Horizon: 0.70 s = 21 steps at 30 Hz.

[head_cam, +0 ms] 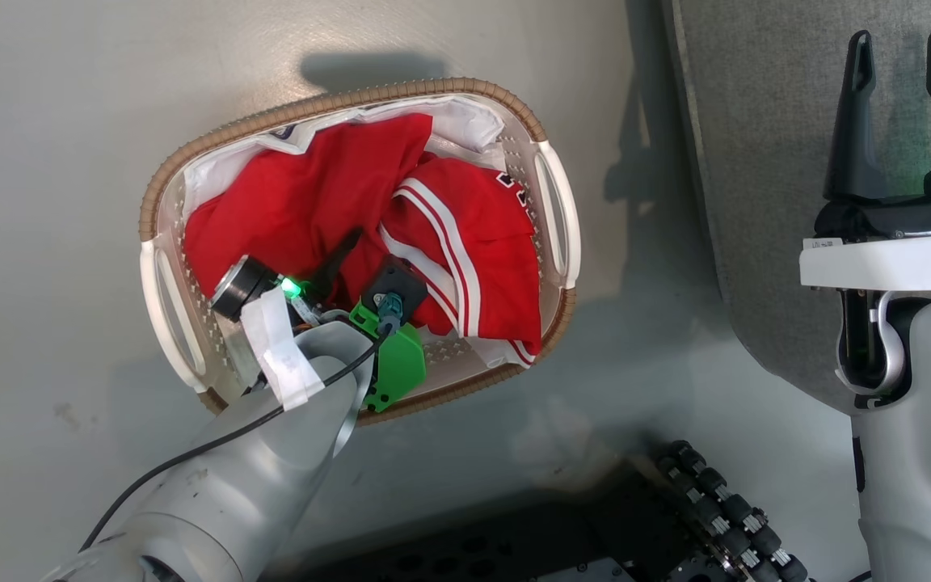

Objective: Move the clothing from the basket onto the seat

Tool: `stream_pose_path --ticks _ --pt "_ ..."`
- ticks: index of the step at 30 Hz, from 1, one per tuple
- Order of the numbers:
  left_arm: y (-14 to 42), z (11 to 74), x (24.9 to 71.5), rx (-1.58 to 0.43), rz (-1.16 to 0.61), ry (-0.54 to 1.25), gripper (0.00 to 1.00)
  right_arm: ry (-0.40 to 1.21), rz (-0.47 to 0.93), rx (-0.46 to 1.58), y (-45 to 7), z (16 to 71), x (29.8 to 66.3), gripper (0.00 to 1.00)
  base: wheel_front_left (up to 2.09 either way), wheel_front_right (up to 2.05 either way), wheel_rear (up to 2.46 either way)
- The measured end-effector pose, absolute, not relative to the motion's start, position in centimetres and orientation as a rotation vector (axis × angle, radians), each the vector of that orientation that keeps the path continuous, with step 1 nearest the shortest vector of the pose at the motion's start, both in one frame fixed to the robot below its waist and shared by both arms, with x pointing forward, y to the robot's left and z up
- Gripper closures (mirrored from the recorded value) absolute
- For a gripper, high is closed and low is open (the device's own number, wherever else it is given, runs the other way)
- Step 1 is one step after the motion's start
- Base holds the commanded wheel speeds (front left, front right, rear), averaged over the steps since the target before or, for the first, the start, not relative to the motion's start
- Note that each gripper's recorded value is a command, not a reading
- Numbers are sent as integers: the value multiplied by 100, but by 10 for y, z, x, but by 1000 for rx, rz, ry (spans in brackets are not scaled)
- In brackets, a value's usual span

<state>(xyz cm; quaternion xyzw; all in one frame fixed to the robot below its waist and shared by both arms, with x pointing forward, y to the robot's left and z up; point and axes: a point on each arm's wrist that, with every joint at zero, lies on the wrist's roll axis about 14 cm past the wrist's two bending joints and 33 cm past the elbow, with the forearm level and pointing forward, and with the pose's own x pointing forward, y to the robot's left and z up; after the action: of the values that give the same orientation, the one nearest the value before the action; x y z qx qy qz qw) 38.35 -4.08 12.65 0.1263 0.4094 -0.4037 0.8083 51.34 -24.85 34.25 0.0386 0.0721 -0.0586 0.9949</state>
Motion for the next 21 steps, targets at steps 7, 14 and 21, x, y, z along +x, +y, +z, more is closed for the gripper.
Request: stream_pose_path --ticks 7,14,21 --pt "-33 131 392 246 -805 872 0 138 -109 89 -244 344 516 0 0 0 0" --pt "-25 131 395 212 -757 899 55 133 -97 101 -239 345 518 0 0 0 0" --pt "-30 126 391 150 -754 941 86 141 -105 98 -242 342 516 0 0 0 0"
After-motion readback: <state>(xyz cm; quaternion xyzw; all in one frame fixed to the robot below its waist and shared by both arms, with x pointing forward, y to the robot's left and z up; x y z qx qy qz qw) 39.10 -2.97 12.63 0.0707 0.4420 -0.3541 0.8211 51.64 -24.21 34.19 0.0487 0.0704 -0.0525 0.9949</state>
